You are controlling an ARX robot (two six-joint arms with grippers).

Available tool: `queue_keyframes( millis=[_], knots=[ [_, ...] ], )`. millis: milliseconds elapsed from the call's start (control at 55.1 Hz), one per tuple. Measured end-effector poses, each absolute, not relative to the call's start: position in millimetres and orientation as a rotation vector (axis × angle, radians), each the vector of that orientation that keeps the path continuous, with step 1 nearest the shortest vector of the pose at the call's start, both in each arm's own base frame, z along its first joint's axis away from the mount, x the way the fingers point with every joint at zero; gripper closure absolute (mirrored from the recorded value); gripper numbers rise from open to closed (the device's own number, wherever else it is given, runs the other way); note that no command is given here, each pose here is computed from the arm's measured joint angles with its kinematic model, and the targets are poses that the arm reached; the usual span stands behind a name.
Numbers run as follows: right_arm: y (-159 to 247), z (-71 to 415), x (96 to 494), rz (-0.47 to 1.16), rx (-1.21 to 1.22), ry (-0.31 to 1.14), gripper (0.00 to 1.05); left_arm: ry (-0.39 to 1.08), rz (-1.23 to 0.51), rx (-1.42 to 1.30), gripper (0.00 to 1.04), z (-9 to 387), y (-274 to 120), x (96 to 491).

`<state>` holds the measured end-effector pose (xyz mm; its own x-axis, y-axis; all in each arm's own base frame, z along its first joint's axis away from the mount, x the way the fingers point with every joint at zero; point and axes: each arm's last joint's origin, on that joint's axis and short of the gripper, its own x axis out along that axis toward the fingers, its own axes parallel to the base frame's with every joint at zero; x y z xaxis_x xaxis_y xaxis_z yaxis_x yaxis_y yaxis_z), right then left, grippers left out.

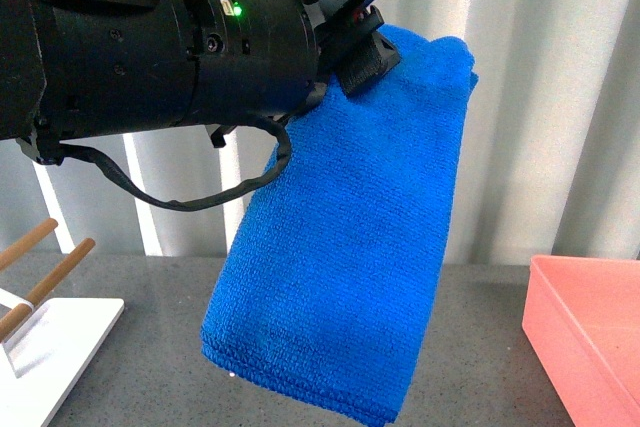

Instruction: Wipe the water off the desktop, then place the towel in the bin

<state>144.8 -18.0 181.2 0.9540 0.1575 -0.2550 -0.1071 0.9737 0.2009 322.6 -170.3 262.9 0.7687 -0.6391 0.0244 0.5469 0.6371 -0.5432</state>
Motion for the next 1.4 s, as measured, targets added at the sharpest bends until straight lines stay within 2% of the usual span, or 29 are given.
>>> queue_keyframes(
  millis=[163, 327, 527, 836, 1199, 1399],
  knots=[
    [-14.8, 190.6, 190.0, 0.396, 0.308, 0.288, 0.07, 0.174, -0.681, -0.56, 0.99, 263.6, -170.1, 322.3],
    [-0.1, 190.3, 221.2, 0.499, 0.402, 0.324, 0.07, 0.175, -0.681, -0.56, 0.99, 263.5, -170.1, 322.3],
    [29.6, 194.1, 237.0, 0.654, 0.396, 0.316, 0.07, 0.174, -0.681, -0.56, 0.99, 263.6, -170.1, 322.3],
    [73.0, 189.8, 271.5, 0.734, 0.357, 0.347, 0.07, 0.174, -0.681, -0.56, 0.99, 263.6, -170.1, 322.3],
    [121.9, 197.9, 295.1, 0.948, 0.337, 0.259, 0.07, 0.174, -0.681, -0.559, 0.99, 263.5, -170.1, 322.3],
    [136.3, 196.1, 301.2, 0.951, 0.34, 0.246, 0.07, 0.169, -0.669, -0.557, 0.99, 263.7, -168.9, 323.0]
  ],
)
